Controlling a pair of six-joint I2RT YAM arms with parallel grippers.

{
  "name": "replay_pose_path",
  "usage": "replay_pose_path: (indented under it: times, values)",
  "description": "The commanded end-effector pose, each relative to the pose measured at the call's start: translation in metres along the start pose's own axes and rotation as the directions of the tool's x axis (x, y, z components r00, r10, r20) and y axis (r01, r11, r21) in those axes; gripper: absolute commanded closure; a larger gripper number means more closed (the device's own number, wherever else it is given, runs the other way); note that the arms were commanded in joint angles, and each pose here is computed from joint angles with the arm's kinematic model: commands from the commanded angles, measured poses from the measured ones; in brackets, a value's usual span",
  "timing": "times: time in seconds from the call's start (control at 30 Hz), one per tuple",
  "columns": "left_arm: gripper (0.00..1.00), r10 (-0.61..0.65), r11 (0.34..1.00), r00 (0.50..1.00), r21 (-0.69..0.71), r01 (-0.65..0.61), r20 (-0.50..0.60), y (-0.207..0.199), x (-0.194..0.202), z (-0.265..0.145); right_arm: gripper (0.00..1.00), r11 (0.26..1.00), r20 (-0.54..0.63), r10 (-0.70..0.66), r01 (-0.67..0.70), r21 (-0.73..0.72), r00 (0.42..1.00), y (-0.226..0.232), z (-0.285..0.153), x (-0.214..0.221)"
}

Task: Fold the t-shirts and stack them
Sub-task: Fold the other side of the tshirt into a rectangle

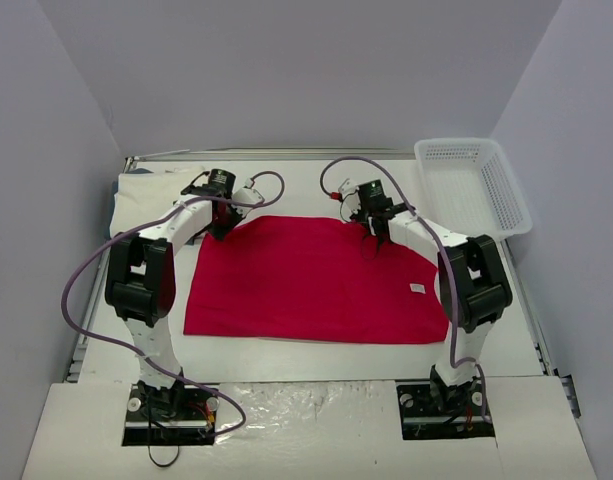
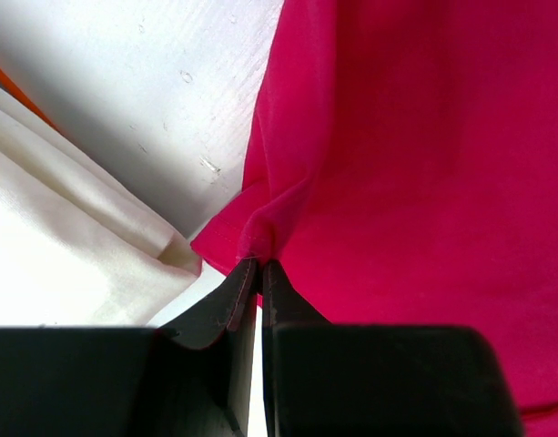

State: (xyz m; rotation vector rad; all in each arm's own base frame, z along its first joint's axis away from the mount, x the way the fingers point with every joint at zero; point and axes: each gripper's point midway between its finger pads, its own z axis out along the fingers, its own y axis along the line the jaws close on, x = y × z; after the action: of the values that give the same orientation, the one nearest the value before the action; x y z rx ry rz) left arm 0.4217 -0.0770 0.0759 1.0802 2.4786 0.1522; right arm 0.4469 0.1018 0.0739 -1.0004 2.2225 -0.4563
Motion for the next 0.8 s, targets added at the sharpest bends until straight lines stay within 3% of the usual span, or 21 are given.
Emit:
replay_pose_path:
  times: [0.0, 0.33, 0.63, 0.67, 0.7, 0.77]
  values:
    - [0.97, -0.01, 0.999, 0.999, -0.038, 0.011, 0.045, 0.007, -0.011, -0.021, 1.0, 0.999, 0.091, -0.02, 0.024, -0.04, 0.996, 0.007, -0.026, -0.015]
    - [0.98, -0.005, 1.0, 1.0, -0.016, 0.006, 0.023, 0.002, -0.01, -0.015, 1.0, 0.968, 0.187, -0.052, 0.096, -0.233, 0.981, 0.072, -0.048, -0.017]
    - [0.98, -0.009, 1.0, 0.998, 0.0, 0.009, 0.055, 0.0, -0.011, -0.018, 0.99, 0.935, 0.168, -0.147, 0.192, -0.299, 0.975, 0.113, -0.049, -0.014]
    - [0.97, -0.007, 1.0, 0.999, 0.001, 0.007, 0.054, -0.001, -0.01, -0.018, 0.93, 0.932, 0.16, -0.156, 0.199, -0.304, 0.975, 0.115, -0.05, -0.013]
    - [0.98, -0.004, 1.0, 0.999, 0.003, 0.004, 0.049, -0.001, -0.008, -0.019, 0.78, 0.93, 0.153, -0.158, 0.199, -0.31, 0.975, 0.113, -0.05, -0.016]
    - [0.98, -0.004, 1.0, 0.999, 0.001, 0.004, 0.05, 0.0, -0.008, -0.02, 0.69, 0.915, 0.122, -0.168, 0.201, -0.349, 0.978, 0.117, -0.056, -0.01]
